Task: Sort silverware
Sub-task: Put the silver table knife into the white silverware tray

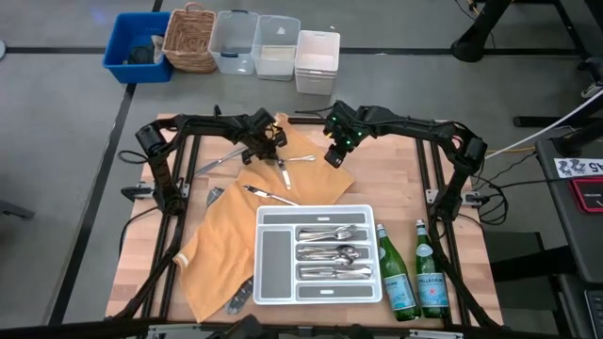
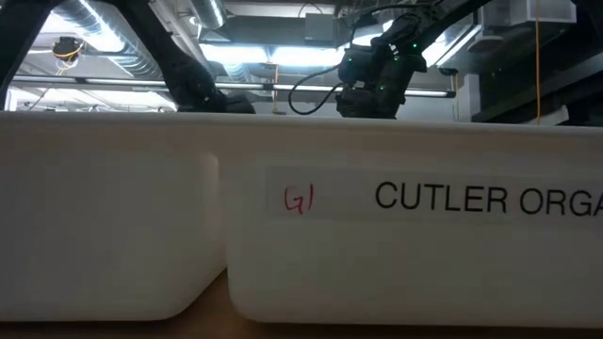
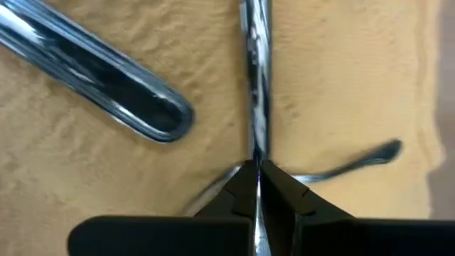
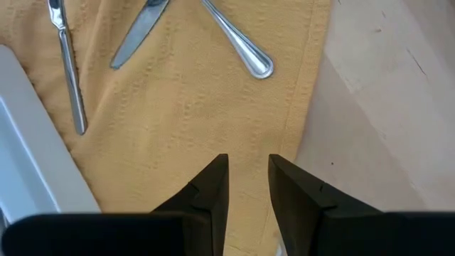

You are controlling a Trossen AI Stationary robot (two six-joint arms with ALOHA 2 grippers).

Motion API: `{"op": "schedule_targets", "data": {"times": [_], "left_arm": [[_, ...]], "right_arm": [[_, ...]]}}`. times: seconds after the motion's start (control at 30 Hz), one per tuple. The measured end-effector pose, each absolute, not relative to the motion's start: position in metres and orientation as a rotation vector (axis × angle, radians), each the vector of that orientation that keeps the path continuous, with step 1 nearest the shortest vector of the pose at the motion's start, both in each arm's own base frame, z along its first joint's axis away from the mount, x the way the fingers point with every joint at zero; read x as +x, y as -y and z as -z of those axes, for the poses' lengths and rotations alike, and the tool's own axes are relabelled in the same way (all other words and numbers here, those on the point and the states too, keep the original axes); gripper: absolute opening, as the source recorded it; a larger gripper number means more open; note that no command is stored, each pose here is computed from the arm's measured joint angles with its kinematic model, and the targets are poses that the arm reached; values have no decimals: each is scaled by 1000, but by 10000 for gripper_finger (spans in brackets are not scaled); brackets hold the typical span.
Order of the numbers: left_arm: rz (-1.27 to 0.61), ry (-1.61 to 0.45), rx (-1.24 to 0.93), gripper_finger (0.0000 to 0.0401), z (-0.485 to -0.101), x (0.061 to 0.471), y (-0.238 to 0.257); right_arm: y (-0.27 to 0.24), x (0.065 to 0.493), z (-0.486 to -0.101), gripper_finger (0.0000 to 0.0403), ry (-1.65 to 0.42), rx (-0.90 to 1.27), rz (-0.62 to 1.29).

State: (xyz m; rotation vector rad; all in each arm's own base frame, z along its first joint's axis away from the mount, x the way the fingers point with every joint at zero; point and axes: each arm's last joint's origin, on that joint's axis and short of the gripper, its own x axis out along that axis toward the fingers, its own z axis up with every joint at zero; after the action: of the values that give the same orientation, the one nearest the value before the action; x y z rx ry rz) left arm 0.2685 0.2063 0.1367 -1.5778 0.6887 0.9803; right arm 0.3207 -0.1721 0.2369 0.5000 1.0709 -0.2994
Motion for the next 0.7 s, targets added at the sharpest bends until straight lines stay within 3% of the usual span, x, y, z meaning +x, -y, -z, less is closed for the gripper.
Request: {"op": "schedule_targets", "data": {"times": [0.33,0.53,0.7], "left_arm": [[-953,-631,-1569,7,-153,272,-201],[-893,-700,-1427,8,-150,278,-193],[-853,-720,-1347,36,-151,280,-192]], "right_arm": [[173,321,-237,101,-1067,478,288],[173,321,-237,101,-1067,478,287],[173,321,-237,101,-1067,476,287]]}}
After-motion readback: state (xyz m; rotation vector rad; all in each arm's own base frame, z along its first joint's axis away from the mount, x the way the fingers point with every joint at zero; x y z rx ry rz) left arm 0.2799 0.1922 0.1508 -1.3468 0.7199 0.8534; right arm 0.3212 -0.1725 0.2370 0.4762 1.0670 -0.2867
